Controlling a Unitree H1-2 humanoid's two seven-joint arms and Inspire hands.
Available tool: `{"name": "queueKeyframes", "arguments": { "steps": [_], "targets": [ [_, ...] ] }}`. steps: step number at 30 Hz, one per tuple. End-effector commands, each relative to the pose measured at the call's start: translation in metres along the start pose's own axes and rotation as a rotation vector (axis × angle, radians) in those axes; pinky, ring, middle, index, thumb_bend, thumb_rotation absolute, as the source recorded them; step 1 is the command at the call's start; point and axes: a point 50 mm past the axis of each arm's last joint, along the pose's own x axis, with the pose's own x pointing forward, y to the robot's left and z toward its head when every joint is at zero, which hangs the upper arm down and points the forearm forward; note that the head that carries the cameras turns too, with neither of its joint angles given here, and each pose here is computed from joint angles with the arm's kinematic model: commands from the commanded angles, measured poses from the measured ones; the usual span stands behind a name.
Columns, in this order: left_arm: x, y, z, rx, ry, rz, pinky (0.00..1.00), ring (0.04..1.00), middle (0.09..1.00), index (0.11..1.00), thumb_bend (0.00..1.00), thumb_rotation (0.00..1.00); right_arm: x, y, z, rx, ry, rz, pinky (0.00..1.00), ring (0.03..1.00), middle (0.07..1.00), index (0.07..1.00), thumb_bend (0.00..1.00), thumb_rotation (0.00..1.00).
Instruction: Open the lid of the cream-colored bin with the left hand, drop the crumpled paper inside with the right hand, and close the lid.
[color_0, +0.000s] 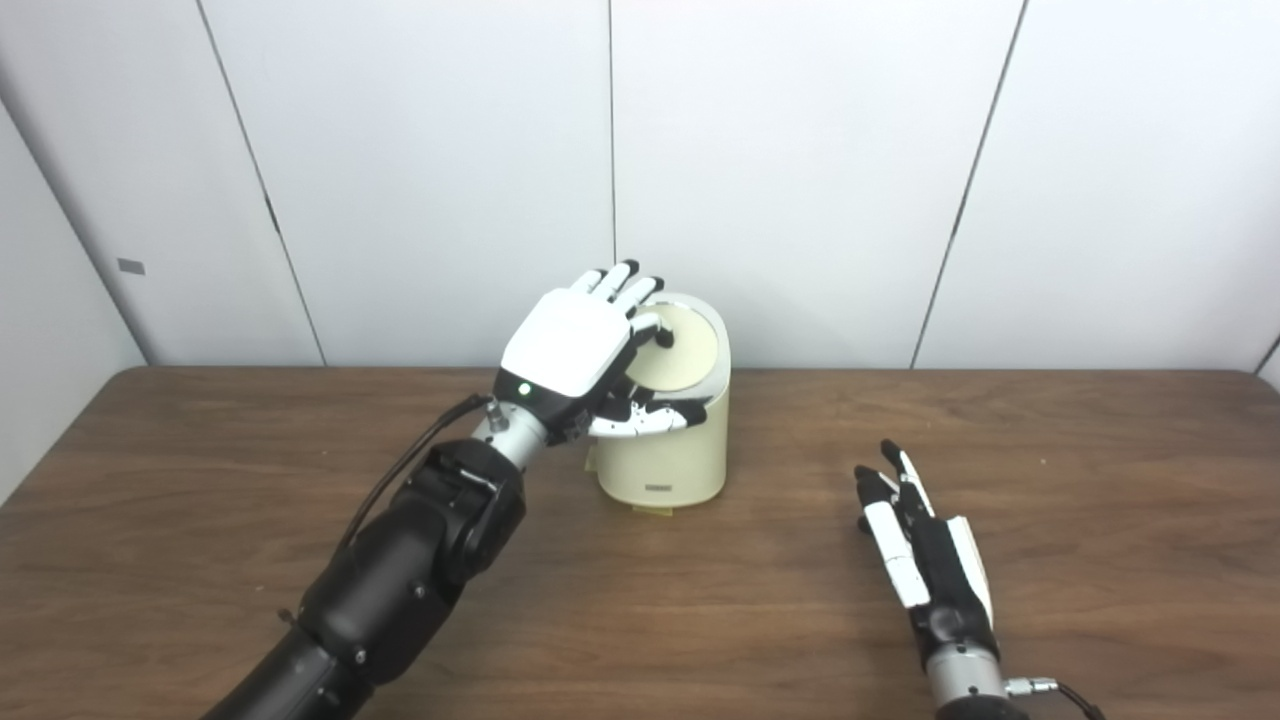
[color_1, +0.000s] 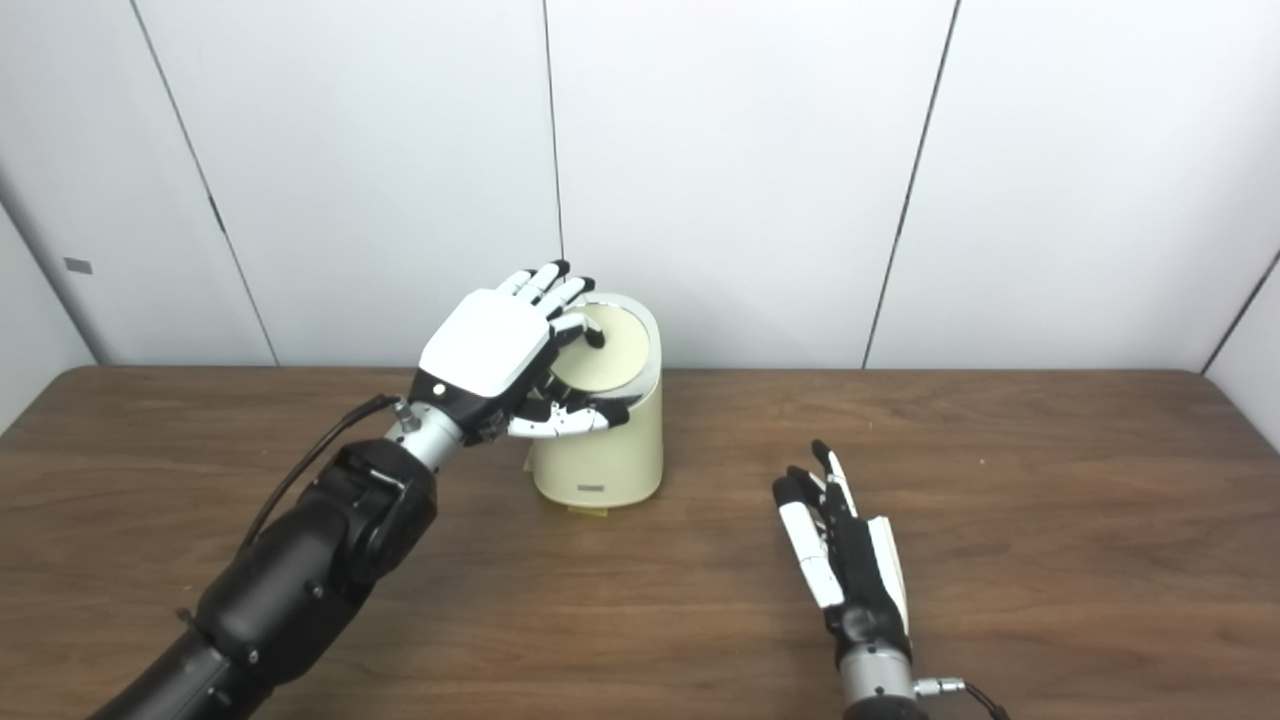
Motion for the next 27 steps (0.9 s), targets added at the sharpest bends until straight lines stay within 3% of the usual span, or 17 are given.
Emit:
{"name": "queueKeyframes", "arguments": {
  "steps": [1, 9, 17, 20, 27],
  "targets": [
    [-0.004, -0.008, -0.006, 0.056, -0.002, -0.051, 0.97, 1.000, 0.958, 0.752, 0.62, 0.85, 0.005, -0.002, 0.007, 0.000, -0.041, -0.008, 0.85, 0.902, 0.878, 0.974, 0.69, 1.00],
    [-0.011, -0.018, -0.003, 0.169, -0.022, -0.118, 0.99, 0.999, 0.965, 0.727, 0.61, 0.90, 0.005, -0.004, 0.012, -0.003, -0.057, -0.005, 0.81, 0.887, 0.880, 0.982, 0.68, 1.00],
    [-0.014, -0.024, 0.002, 0.098, -0.024, -0.122, 0.99, 1.000, 0.958, 0.700, 0.62, 0.88, 0.006, -0.008, 0.016, -0.021, -0.068, -0.005, 0.81, 0.878, 0.878, 0.983, 0.66, 1.00],
    [-0.014, -0.017, 0.003, 0.022, -0.025, -0.073, 0.95, 0.987, 0.940, 0.733, 0.61, 0.85, 0.005, -0.006, 0.017, -0.005, -0.063, -0.006, 0.81, 0.879, 0.879, 0.982, 0.66, 1.00],
    [-0.033, 0.019, -0.001, -0.366, 0.044, 0.189, 0.82, 0.917, 0.899, 0.889, 0.56, 0.68, 0.006, -0.006, 0.013, 0.012, -0.049, -0.001, 0.81, 0.875, 0.872, 0.960, 0.66, 1.00]
  ]
}}
